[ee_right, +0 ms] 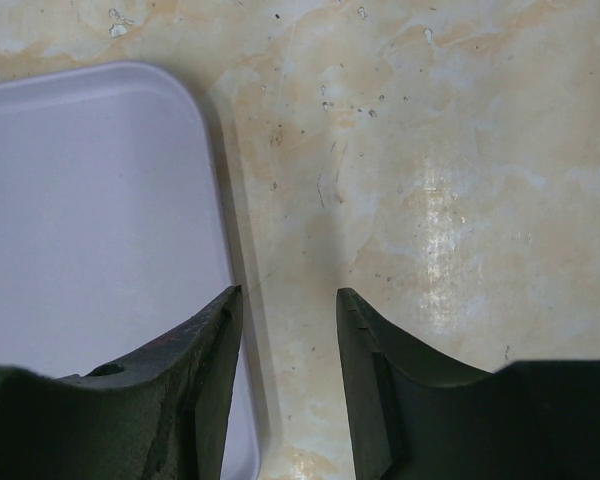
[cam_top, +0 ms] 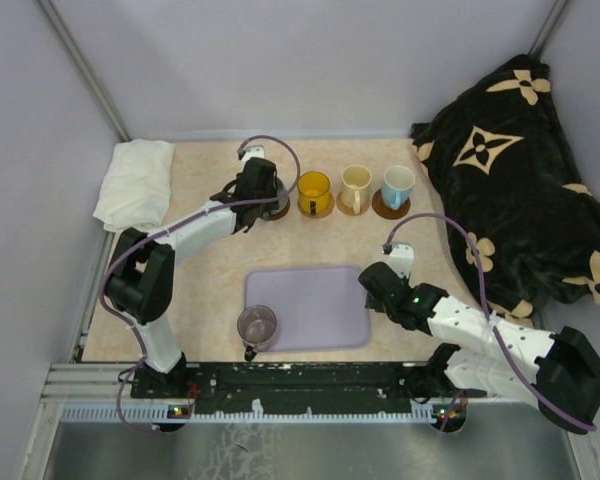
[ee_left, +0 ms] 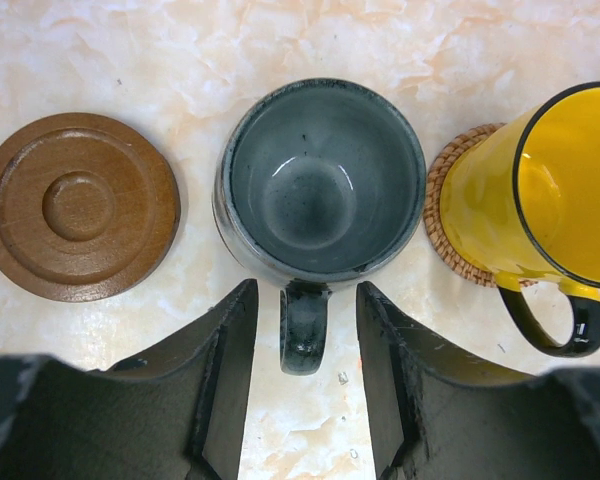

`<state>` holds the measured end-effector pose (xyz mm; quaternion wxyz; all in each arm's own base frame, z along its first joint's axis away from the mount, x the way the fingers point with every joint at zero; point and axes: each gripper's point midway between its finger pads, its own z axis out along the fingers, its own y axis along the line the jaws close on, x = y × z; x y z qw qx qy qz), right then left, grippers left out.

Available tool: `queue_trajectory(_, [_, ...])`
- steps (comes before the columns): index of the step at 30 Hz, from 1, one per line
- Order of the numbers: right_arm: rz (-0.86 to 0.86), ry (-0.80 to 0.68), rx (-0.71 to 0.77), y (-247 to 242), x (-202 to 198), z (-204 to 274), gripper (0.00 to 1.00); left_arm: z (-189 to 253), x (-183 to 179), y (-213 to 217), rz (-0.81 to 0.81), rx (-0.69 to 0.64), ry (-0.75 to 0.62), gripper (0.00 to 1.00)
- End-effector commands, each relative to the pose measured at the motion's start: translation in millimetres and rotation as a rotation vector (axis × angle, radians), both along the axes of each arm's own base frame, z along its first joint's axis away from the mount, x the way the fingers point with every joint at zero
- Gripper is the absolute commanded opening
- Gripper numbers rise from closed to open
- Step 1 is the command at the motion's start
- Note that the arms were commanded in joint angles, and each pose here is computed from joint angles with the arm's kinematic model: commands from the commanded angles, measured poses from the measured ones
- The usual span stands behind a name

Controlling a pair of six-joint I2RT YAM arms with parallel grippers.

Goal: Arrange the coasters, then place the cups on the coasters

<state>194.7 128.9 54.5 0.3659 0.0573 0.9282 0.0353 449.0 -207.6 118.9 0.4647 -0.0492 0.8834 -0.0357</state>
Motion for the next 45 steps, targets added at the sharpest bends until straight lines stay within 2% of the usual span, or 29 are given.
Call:
queue_trajectory(1, [-0.010, -0.021, 0.018, 4, 3, 4, 0.43, 22, -4, 2, 0.010, -0.034, -0.038, 0.52])
queue_trajectory(8, [-0.022, -0.024, 0.017, 1, 2, 5, 0.43, 30, -24, 9, 0.011, -0.041, -0.025, 0.53])
queue_trajectory(10, [-0.027, -0.032, 0.020, 1, 3, 7, 0.44, 34, -35, 11, 0.001, -0.048, -0.033, 0.60])
queue_trajectory(13, [-0.030, -0.047, 0.032, 3, 6, 12, 0.50, 39, -58, 18, -0.011, -0.041, -0.036, 0.67])
queue_trajectory(15, [-0.036, -0.056, 0.033, 4, 8, 14, 0.56, 43, -78, 23, -0.029, -0.052, -0.029, 0.68])
queue_trajectory(18, [-0.052, -0.079, 0.027, 5, 16, 21, 0.58, 54, -114, 29, -0.062, -0.078, -0.026, 0.69])
queue_trajectory(22, [-0.063, -0.101, 0.012, 11, 30, 30, 0.52, 57, -162, 41, -0.079, -0.081, -0.007, 0.72])
queue_trajectory(30, [-0.053, -0.113, 0.081, 30, 70, 41, 0.52, 41, -252, 47, -0.152, -0.189, 0.104, 0.75])
queue_trajectory(36, [-0.025, -0.150, 0.051, 41, 101, 54, 0.51, 40, -278, 50, -0.177, -0.225, 0.139, 0.77])
queue_trajectory(45, [0.004, -0.141, 0.036, 62, 129, 55, 0.49, 28, -315, 36, -0.288, -0.245, 0.308, 0.74])
